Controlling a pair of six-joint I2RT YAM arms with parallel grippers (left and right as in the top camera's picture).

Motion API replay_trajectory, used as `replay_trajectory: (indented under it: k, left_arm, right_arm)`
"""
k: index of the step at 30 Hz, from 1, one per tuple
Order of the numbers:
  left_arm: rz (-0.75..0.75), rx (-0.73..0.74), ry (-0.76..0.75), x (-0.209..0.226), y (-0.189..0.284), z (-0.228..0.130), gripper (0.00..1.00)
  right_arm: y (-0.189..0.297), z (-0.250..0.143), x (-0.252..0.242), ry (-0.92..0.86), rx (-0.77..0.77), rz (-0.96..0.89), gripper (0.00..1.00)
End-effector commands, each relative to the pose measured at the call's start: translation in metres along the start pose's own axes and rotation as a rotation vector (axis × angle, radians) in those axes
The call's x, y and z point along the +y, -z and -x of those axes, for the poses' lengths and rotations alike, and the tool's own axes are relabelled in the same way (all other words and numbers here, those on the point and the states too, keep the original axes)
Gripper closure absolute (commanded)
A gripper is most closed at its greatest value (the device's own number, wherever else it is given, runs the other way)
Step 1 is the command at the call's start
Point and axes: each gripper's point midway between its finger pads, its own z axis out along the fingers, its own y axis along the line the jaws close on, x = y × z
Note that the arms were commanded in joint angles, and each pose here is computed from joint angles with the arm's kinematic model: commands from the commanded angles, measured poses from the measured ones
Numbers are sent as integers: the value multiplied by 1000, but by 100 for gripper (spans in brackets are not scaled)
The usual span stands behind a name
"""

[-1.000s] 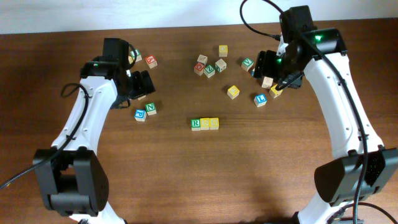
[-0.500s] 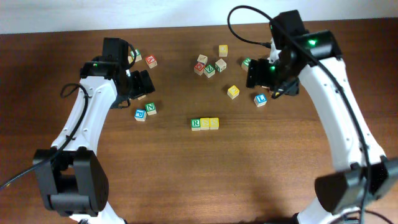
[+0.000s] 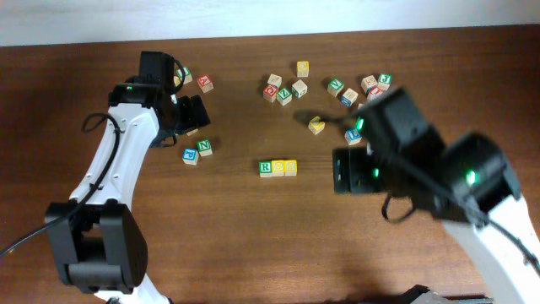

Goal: Spell out RSS

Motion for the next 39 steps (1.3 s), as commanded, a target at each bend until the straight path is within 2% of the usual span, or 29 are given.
replay_trajectory:
  k: [1, 14, 22, 26, 31, 39]
  left_arm:
    - [-5, -38, 1, -1, 11, 9, 1]
    - [-5, -38, 1, -1, 11, 9, 1]
    - [-5, -38, 1, -1, 11, 9, 1]
    - [-4, -38, 1, 0, 11, 9, 1]
    - [-4, -38, 1, 0, 11, 9, 1]
    - [-5, -38, 1, -1, 11, 9, 1]
  right_arm:
    - [21, -15, -12, -43, -103, -34, 2]
    - [29, -36, -18, 24, -64, -26, 2]
    - [41, -34, -27, 11, -129, -24, 2]
    - [44, -23, -36, 47, -197, -11, 2]
    - [21, -14, -53, 125, -335, 58, 1]
    - [-24, -32, -77, 99, -528, 74, 2]
